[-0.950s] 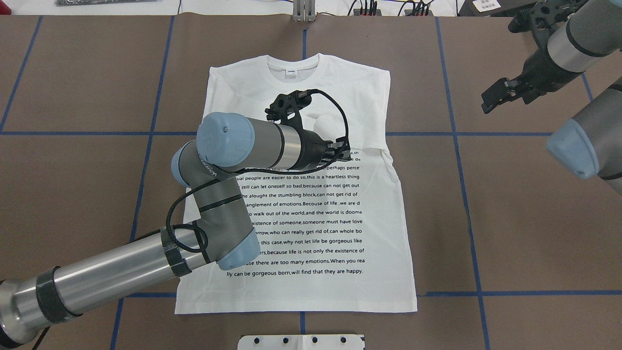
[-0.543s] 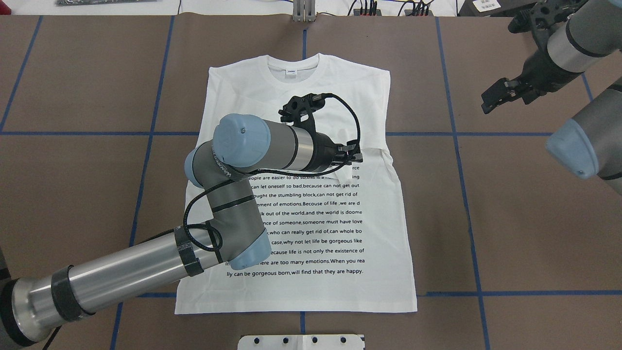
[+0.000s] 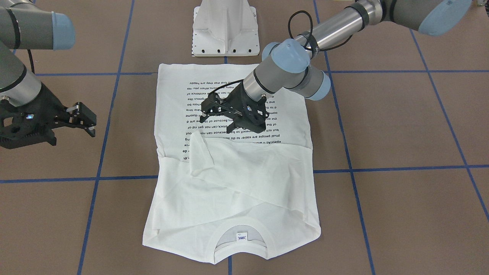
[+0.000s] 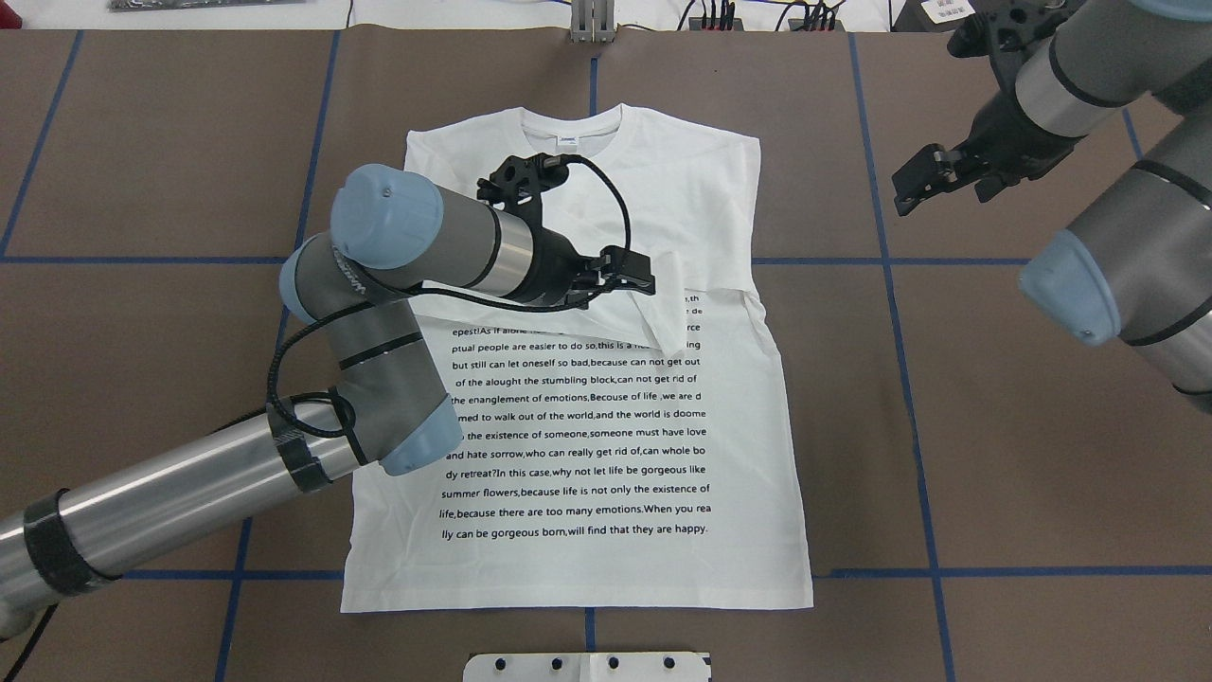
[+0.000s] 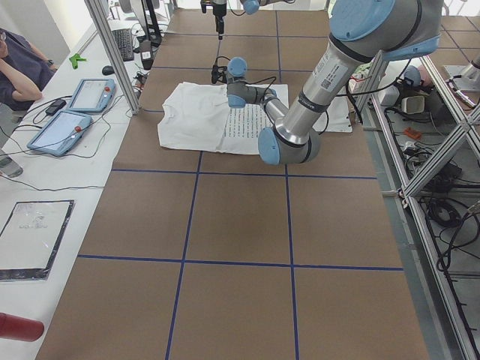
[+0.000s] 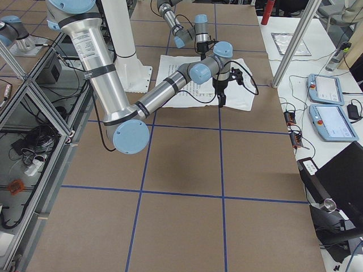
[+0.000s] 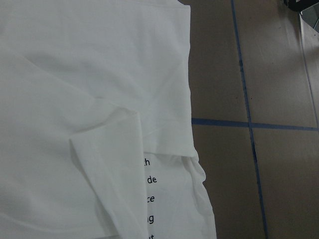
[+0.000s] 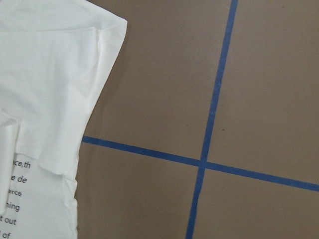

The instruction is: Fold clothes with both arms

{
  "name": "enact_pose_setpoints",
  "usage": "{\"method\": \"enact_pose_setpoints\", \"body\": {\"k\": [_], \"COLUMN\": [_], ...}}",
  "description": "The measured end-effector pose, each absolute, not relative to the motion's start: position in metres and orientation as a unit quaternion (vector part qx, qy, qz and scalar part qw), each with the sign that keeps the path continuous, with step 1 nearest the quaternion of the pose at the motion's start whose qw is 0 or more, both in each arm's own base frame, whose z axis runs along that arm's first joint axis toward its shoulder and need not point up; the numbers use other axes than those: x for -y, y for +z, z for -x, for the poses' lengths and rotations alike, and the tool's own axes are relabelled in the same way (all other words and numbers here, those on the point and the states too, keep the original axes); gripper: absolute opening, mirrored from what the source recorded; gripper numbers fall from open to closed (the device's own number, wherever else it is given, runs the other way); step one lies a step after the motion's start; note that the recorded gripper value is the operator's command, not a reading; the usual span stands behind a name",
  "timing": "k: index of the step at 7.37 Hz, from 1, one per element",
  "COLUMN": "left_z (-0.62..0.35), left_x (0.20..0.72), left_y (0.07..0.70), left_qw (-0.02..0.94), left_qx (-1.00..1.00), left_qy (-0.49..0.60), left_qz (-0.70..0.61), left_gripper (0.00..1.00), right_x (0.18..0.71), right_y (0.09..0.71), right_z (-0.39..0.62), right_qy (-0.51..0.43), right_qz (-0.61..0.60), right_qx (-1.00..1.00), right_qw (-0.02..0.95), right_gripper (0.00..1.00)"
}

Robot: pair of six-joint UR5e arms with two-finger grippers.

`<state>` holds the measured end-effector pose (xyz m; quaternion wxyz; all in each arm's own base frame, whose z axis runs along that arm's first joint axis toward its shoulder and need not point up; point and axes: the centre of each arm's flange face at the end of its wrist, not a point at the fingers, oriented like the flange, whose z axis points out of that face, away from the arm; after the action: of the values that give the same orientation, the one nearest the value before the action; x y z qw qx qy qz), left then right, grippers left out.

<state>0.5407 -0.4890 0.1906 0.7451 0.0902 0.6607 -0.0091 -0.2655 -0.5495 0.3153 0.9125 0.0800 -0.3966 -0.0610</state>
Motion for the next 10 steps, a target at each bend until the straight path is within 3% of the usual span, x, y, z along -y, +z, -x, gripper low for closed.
{"method": "enact_pose_setpoints", "body": {"k": [6,10], "left_z": [-0.367,-0.350], "left_x": [0.513,0.516], "left_y": [0.253,0.267], "left_qw": [0.816,0.816], "left_qx": [-0.548,-0.544], "left_qy": [0.111,0.125], "left_qz": [-0.148,-0.151], "left_gripper": [1.00,1.00], "right_x": [0.551,0.546], "right_y": [0.215,0.204], "right_z": [0.489,0.589], "right_qy": [0.024,0.037], "right_qz": [-0.082,-0.092], "right_qx": [0.341,0.276], "right_qw": [0.936,0.956], "right_gripper": [1.00,1.00]}}
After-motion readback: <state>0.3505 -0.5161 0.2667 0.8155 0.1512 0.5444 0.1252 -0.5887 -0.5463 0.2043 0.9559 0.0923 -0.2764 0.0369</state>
